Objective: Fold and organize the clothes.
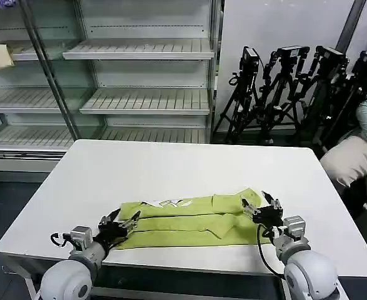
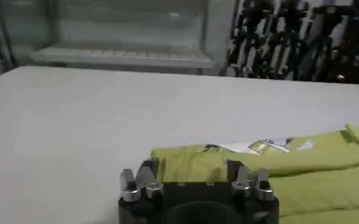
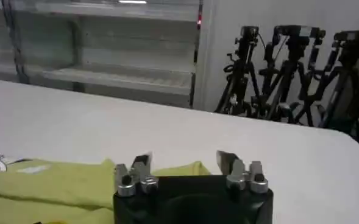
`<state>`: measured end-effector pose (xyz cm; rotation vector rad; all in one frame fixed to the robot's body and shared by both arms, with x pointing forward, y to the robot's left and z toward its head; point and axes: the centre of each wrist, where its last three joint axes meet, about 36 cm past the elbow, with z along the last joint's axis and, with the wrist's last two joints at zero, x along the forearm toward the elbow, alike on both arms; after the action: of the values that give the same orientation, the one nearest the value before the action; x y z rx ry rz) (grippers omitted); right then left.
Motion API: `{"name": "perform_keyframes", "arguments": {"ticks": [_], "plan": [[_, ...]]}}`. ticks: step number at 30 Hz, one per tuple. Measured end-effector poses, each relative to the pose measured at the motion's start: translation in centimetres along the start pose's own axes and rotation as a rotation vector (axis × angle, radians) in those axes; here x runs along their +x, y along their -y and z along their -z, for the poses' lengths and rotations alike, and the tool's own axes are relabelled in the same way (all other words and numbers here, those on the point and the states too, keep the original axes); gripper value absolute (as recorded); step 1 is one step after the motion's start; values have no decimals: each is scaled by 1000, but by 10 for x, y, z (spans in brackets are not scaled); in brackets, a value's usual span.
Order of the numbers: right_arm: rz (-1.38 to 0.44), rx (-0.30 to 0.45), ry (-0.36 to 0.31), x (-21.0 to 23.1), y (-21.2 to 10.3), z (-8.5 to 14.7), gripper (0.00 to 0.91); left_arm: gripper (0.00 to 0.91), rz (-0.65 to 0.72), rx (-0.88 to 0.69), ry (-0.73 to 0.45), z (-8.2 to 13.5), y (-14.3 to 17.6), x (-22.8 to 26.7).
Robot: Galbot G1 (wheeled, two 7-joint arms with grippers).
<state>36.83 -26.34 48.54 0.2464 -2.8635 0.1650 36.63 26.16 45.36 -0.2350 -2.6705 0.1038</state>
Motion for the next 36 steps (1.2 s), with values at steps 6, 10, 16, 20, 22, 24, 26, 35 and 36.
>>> {"name": "perform_keyframes", "arguments": {"ticks": [6,10,16,20,22,24,26,35,36], "plan": [[-11,0,4,6,2,0,907,10,55,78,-29,-6,12,-2],[-11,0,4,9,1,-1,907,10,78,105,-43,-9,17,0],[-12,0,7,11,-2,-1,907,10,93,130,-56,-11,24,2],[-12,2,7,12,-2,-1,907,10,93,134,-66,-14,29,4],[-11,2,10,13,-2,0,907,10,94,136,-66,-14,29,4],[-11,3,12,13,-2,0,907,10,90,137,-64,-13,31,4],[-12,5,12,13,-2,1,907,10,85,136,-62,-13,32,3],[-16,11,14,16,2,1,907,0,108,58,-35,-7,15,4],[-15,10,15,16,2,0,907,10,119,46,-30,-6,9,4]]}}
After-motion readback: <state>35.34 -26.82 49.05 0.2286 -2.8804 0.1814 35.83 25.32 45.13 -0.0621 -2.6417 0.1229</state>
